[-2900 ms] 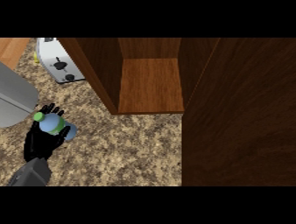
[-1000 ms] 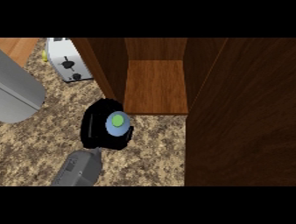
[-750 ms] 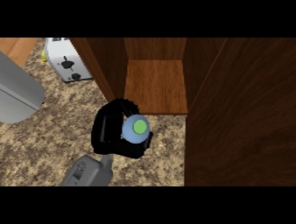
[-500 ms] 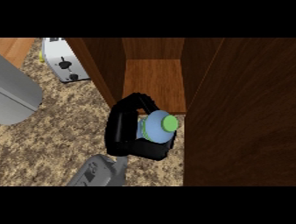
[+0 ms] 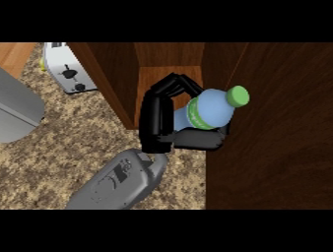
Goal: Pick up the bottled water, place it into the cabinet and close the cabinet
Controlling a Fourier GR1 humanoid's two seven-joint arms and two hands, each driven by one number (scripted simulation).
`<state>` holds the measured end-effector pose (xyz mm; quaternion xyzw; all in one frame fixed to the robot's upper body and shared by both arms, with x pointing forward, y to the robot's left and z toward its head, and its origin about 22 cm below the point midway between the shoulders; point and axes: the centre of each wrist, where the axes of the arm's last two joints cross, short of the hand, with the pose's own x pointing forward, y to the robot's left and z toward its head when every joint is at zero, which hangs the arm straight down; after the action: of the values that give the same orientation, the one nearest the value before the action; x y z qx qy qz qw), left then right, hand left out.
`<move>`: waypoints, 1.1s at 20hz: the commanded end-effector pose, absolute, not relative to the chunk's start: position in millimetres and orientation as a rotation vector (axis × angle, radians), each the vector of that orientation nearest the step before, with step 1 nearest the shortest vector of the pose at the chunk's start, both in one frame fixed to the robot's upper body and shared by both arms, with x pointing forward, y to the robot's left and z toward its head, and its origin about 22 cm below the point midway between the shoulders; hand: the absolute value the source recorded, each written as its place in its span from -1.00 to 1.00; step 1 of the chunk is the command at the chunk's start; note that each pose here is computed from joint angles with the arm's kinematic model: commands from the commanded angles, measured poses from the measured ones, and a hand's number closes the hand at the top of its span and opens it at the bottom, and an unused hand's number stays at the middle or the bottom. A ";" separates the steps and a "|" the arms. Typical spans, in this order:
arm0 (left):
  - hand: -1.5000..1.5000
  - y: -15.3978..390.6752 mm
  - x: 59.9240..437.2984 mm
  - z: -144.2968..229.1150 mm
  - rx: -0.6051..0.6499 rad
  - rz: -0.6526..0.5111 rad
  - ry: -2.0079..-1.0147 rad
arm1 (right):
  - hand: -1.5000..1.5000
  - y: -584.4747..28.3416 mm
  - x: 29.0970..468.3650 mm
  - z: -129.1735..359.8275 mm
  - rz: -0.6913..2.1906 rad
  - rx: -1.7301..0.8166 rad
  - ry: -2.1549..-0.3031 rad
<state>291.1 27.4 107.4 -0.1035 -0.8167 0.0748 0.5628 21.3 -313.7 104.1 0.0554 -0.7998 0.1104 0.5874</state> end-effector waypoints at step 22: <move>1.00 50.8 375.8 65.3 0.028 0.170 -1.854 | -1.00 -327.7 20.2 127.1 0.221 0.180 -1.920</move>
<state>370.0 43.1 72.3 0.0135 -0.8008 0.0563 0.5961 19.0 -329.2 108.6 0.0448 -0.7956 0.1178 0.5926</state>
